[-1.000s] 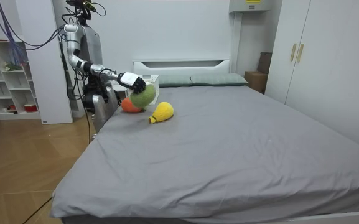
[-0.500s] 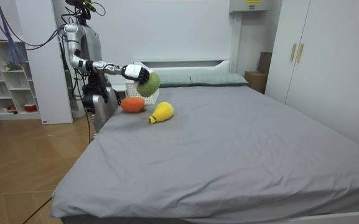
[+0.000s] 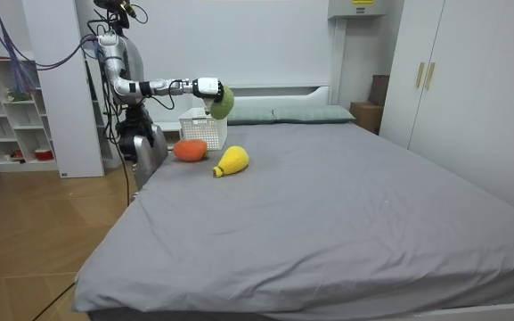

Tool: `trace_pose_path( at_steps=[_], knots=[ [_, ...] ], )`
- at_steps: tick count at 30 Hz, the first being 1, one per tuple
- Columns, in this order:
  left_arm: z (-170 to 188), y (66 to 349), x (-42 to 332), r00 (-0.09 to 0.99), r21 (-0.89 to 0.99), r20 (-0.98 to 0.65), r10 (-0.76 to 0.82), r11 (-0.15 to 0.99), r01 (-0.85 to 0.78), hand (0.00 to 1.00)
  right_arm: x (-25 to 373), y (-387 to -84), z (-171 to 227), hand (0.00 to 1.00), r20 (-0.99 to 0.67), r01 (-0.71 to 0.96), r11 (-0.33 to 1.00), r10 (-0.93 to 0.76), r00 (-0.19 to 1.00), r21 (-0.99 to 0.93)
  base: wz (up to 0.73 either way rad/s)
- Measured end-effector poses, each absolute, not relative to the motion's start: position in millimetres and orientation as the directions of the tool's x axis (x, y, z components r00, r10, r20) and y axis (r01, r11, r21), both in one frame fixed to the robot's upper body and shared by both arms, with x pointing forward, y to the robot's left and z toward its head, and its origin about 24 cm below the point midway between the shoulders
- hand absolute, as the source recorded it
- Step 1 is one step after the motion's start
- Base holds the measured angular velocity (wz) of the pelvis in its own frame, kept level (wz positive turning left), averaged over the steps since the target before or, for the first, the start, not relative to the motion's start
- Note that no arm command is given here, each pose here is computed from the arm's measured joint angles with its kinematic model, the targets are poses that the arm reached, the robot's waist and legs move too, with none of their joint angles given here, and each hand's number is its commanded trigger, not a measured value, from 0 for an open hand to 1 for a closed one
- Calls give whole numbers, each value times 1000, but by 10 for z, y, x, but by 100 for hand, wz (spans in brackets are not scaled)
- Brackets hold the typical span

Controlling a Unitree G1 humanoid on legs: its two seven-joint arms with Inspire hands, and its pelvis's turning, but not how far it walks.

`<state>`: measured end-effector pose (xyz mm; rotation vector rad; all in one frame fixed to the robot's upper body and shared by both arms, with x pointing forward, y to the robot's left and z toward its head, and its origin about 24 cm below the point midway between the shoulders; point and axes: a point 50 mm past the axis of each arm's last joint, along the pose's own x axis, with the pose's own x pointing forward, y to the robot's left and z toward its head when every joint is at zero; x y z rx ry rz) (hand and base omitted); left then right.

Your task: Collect toys from the bed

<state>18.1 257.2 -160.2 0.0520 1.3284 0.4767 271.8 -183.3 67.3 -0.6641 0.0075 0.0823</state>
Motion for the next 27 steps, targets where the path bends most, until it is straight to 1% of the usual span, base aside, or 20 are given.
trace_pose_path(
  at_steps=[5, 12, 15, 22, 23, 25, 26, 27],
  knots=[
    [-1601, 2573, 246, 168, 313, -916, 364, 912, -265, 0, 2733, -1630, 691, 100, -53, -163, 761, 167, 985, -628, 11],
    [-1603, 2563, 303, 180, 309, -916, 359, 916, -257, 0, 2765, -1285, 722, 100, -77, -298, 700, 330, 941, -649, 9],
    [-1601, 2546, 374, 197, 300, -915, 353, 919, -254, 0, 2768, -1181, 701, 100, -95, -342, 681, 373, 923, -647, 9],
    [-1592, 2531, 525, 225, 303, -909, 350, 928, -217, 0, 2927, -1063, 670, 100, -147, -381, 649, 385, 911, -658, 17],
    [-1588, 2543, 531, 221, 306, -909, 352, 927, -217, 0, 2945, -1036, 644, 89, -163, -392, 645, 386, 908, -655, 7],
    [-1581, 2548, 584, 230, 307, -907, 354, 927, -218, 0, 2944, -999, 589, 60, -184, -407, 653, 385, 905, -639, 10],
    [-1580, 2551, 584, 228, 311, -905, 358, 925, -217, 0, 2936, -956, 551, 11, -198, -423, 647, 392, 898, -635, 8],
    [-1581, 2557, 574, 219, 316, -906, 362, 924, -216, 0, 2934, -923, 524, 0, -212, -439, 639, 402, 891, -632, 7]
  ],
)
